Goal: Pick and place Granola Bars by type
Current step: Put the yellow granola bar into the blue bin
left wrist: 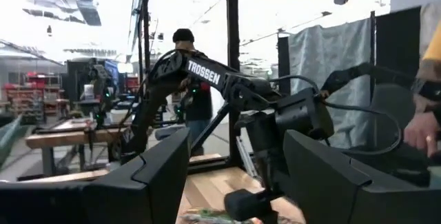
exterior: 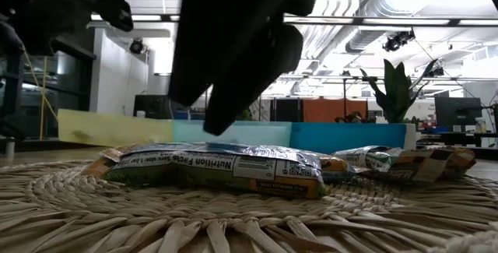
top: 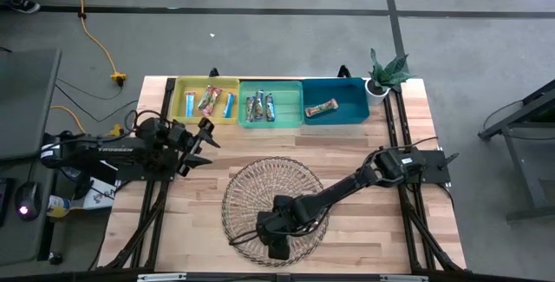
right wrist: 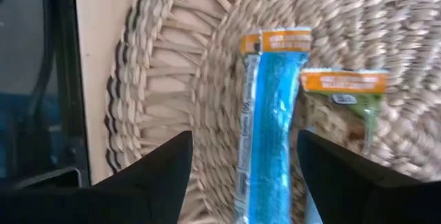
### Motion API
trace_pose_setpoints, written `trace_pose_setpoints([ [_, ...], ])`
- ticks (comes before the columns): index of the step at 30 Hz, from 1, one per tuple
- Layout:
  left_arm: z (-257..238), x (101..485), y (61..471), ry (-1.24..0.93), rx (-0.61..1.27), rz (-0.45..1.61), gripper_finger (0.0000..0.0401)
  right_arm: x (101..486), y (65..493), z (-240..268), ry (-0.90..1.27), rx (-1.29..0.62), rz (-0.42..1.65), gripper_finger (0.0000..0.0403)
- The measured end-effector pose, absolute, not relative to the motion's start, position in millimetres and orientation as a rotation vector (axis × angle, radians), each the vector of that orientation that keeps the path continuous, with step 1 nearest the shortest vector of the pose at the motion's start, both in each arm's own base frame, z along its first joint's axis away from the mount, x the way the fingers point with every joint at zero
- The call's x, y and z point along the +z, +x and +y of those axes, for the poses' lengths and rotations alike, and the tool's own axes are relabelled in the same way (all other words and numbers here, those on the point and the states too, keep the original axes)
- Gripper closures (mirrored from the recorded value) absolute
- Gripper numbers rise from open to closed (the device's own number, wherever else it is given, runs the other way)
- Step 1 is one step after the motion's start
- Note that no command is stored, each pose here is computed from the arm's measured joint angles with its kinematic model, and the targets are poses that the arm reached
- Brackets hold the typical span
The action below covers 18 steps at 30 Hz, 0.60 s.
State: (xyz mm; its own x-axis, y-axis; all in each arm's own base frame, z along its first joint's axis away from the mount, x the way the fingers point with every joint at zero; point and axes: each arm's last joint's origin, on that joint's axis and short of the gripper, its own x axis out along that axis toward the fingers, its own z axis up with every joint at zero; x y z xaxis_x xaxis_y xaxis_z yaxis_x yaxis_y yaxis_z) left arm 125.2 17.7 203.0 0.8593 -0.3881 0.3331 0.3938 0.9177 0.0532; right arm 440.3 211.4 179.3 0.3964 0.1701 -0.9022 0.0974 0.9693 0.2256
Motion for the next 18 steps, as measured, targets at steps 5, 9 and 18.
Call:
trace_pose_setpoints([
  [5,16,201,122,0.025,-0.433,-0.319,0.0171,178,442,209,0.286,0.026,1.166,0.0157],
  [9,14,199,119,0.058,-0.48,-0.289,0.0171,178,441,209,0.292,0.021,1.179,0.0157],
  [18,12,198,111,0.107,-0.443,-0.28,0.0171,174,441,209,0.3,0.006,1.188,0.0157],
])
